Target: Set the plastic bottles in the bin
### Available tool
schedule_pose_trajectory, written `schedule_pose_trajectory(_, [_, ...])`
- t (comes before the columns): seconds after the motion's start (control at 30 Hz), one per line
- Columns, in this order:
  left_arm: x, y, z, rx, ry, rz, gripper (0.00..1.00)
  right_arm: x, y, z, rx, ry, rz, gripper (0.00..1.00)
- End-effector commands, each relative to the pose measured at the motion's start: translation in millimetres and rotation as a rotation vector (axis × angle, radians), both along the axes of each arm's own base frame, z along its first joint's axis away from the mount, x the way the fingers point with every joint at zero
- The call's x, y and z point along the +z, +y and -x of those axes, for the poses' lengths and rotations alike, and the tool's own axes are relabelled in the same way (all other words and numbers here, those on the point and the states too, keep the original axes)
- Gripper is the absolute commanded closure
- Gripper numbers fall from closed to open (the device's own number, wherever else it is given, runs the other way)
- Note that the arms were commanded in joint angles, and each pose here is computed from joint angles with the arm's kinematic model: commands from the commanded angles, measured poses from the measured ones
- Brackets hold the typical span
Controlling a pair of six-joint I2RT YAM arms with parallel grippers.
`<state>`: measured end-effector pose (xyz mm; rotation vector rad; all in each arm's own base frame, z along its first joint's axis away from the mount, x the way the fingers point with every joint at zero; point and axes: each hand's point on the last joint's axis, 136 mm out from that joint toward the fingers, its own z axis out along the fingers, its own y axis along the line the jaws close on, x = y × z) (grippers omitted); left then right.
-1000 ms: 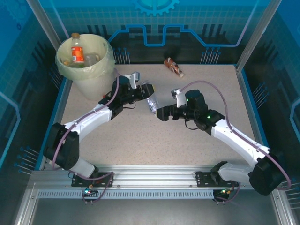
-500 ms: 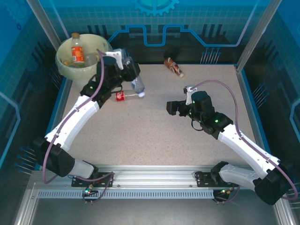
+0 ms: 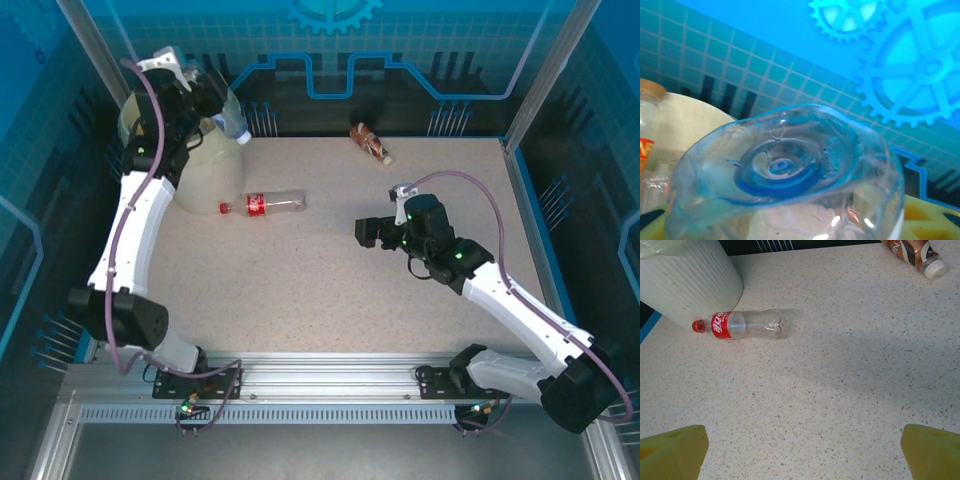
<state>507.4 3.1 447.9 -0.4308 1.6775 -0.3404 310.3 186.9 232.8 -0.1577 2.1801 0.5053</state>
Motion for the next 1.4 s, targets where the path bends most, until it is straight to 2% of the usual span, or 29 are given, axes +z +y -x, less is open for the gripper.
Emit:
schedule_pose_trajectory(0.0, [10.9,26.1,-15.6,0.078,-0.04,0.064,0.45,9.2,7.3,2.2,0.022,0.012,-0.018,0.0])
schedule_pose_trajectory(0.27, [6.0,76.0,-45.9,0.19,-0.059,0.085,0.44,9.0,1.2,5.3,0.01,0.013,0.0,0.0])
schedule_pose_trajectory(0.47, [-16.9,93.4,-69.6,0.202,-0.039,0.238,0.38,9.0,-0.3,4.1,-0.001,0.005,0.0,0.0])
schedule_pose_trajectory(0.57, [-22.3,96.9,-81.9,0.217,-0.01,0.269,0.27,10.7,-1.7,2.2,-0.011,-0.003,0.005,0.0])
schedule_pose_trajectory(0.6, [-24.1,100.4,-83.3,0.238,0.006,0.279,0.19,11.6,-3.1,1.3,-0.019,-0.009,0.007,0.0])
schedule_pose_trajectory(0.67, [-27.5,107.1,-80.9,0.287,0.032,0.299,0.07,13.6,-4.3,-0.5,-0.022,-0.029,0.01,0.0])
schedule_pose_trajectory(0.73, [-24.1,110.8,-76.3,0.315,0.026,0.31,0.02,15.8,-3.6,-3.2,-0.021,-0.052,0.004,0.0])
schedule_pose_trajectory(0.9, [-10.9,107.4,-62.1,0.308,0.024,0.306,0.01,19.7,-9.2,-17.2,-0.065,-0.09,-0.02,0.0])
schedule_pose_trajectory(1.1, [-8.2,101.4,-38.0,0.294,0.028,0.294,0.01,8.7,-24.1,-46.3,-0.129,-0.055,-0.037,0.0])
schedule_pose_trajectory(1.23, [-11.7,82.9,-22.7,0.205,0.03,0.301,0.01,-0.4,-36.7,-74.3,-0.142,-0.019,0.001,0.0])
schedule_pose_trajectory(1.37, [-22.6,56.8,-4.1,0.081,0.045,0.314,0.01,-19.4,-50.9,-109.0,-0.138,0.016,0.132,0.0])
